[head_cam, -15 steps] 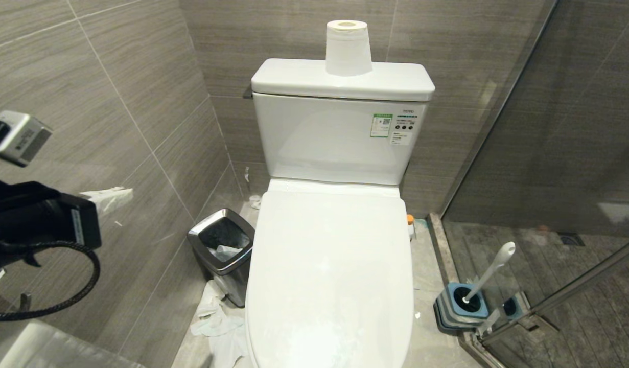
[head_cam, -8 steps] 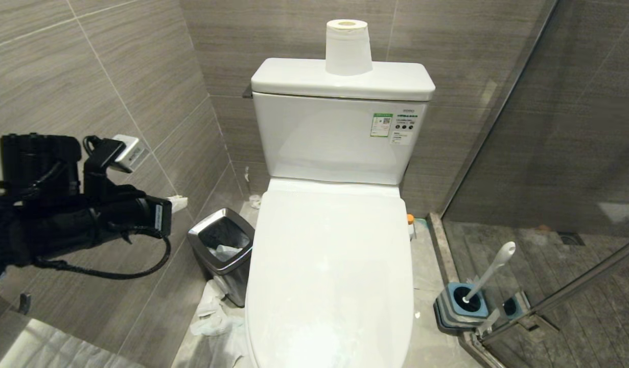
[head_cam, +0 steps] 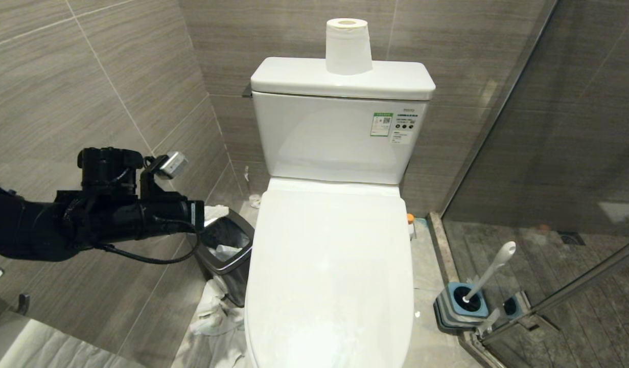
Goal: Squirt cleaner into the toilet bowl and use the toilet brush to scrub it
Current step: Use the left hand to lift the toilet lid slightly
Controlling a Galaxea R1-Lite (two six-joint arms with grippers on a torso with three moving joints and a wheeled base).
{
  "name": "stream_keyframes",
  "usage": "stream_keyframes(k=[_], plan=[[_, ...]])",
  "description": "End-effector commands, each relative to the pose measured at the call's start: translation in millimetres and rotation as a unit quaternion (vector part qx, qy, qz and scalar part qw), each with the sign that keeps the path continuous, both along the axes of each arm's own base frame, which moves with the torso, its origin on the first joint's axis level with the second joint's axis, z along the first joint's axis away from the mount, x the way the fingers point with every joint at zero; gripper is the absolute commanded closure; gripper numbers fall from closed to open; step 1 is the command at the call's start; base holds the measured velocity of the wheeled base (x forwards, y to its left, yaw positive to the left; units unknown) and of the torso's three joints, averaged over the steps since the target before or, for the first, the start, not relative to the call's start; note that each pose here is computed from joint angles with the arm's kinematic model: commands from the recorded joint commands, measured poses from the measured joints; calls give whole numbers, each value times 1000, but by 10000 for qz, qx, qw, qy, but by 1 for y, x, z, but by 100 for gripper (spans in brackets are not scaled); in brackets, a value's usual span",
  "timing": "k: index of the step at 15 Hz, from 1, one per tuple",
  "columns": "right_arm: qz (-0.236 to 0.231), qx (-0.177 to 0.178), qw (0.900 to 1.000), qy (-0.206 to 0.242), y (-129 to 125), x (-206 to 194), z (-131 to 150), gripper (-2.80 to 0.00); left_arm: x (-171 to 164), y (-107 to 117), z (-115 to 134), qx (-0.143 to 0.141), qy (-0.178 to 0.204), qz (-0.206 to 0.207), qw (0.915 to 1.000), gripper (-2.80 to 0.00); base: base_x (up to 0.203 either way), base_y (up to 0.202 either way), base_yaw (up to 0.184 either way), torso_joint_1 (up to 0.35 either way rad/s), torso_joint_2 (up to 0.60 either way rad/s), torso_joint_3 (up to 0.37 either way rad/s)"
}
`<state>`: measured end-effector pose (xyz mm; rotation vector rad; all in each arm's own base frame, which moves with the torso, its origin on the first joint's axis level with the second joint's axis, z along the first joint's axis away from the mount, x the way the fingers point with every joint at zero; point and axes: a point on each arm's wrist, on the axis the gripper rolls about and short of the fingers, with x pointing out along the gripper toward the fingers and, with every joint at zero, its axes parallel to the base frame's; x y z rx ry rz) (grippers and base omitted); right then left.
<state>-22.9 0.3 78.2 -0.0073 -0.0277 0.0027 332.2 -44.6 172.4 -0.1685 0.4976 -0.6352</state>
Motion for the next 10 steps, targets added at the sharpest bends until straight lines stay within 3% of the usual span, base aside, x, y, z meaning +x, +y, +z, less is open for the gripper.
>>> stream_keyframes(k=[1, 4, 7, 9, 10], plan=[[2, 2, 10000, 54, 0, 1, -3, 0, 12, 2, -15, -665, 437, -189, 9966, 0, 0, 0, 0, 0, 0, 0], [2, 4, 10000, 54, 0, 1, -3, 0, 37, 12, -36, -1254, 341, 12, 9915, 0, 0, 0, 0, 0, 0, 0], [1, -2, 10000, 54, 0, 1, -3, 0, 33, 41, -59, -1808, 711, -600, 9791, 0, 0, 0, 0, 0, 0, 0], [1, -2, 10000, 54, 0, 1, -3, 0, 36, 52, -78, -1950, 935, -671, 9740, 0, 0, 0, 0, 0, 0, 0], [2, 5, 10000, 54, 0, 1, -3, 0, 38, 61, -82, -1979, 814, -672, 9745, 0, 0, 0, 0, 0, 0, 0]])
